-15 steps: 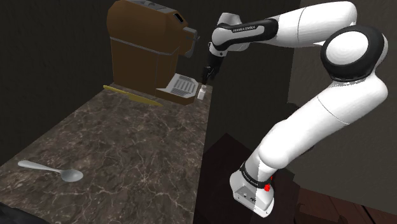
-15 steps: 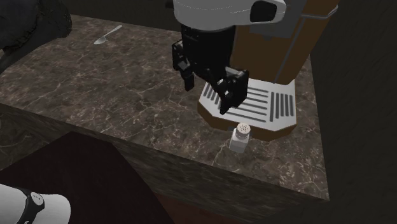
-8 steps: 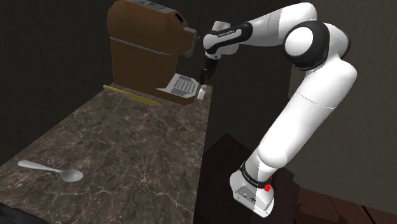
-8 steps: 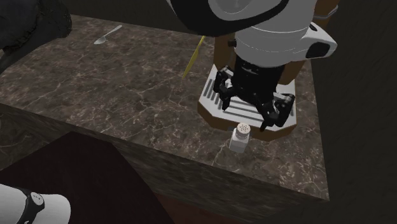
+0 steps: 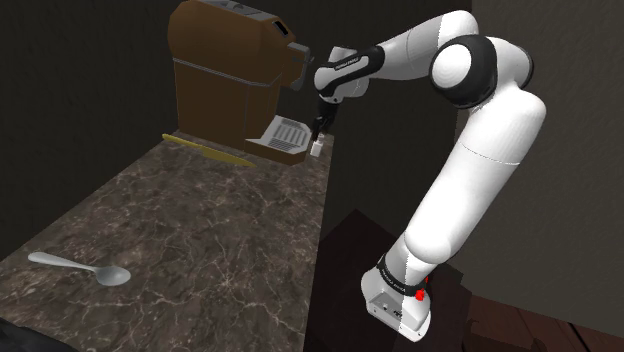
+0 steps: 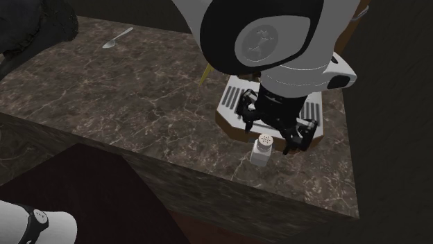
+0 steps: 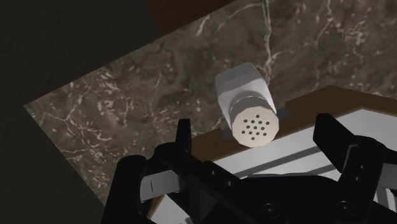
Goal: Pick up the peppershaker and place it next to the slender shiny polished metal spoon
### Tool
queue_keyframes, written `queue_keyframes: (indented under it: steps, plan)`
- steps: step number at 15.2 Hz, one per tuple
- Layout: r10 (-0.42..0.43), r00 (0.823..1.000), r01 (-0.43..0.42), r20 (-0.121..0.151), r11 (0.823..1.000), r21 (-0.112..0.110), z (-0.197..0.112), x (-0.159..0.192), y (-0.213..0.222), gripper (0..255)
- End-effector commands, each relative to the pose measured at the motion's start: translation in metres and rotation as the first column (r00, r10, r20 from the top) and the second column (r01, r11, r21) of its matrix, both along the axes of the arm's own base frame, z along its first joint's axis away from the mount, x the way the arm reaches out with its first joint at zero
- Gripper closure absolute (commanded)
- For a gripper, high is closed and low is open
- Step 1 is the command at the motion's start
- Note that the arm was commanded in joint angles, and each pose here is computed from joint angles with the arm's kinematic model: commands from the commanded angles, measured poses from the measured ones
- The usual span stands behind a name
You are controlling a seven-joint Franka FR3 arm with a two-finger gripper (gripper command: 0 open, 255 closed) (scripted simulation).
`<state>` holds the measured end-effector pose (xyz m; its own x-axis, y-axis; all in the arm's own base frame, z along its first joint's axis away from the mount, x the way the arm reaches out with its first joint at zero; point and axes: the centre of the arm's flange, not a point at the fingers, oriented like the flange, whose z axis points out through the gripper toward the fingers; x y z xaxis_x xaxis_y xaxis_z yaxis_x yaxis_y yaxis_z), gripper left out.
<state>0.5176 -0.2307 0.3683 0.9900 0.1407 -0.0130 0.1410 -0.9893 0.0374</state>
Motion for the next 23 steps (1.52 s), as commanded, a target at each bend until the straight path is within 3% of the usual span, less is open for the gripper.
queue_keyframes:
  steps: [1,8,9,18,23]
  plan:
    - [0.000,1.000,0.000,0.000,1.000,0.000,-0.007,0.000,0.000,0]
    - [0.000,1.000,0.000,0.000,1.000,0.000,-0.007,0.000,0.000,0]
    - [0.000,1.000,0.000,0.000,1.000,0.000,-0.007,0.000,0.000,255]
    - [0.000,1.000,0.000,0.000,1.000,0.000,-0.007,0.000,0.000,255]
    - [0.000,1.000,0.000,0.000,1.000,0.000,0.020,0.000,0.000,255]
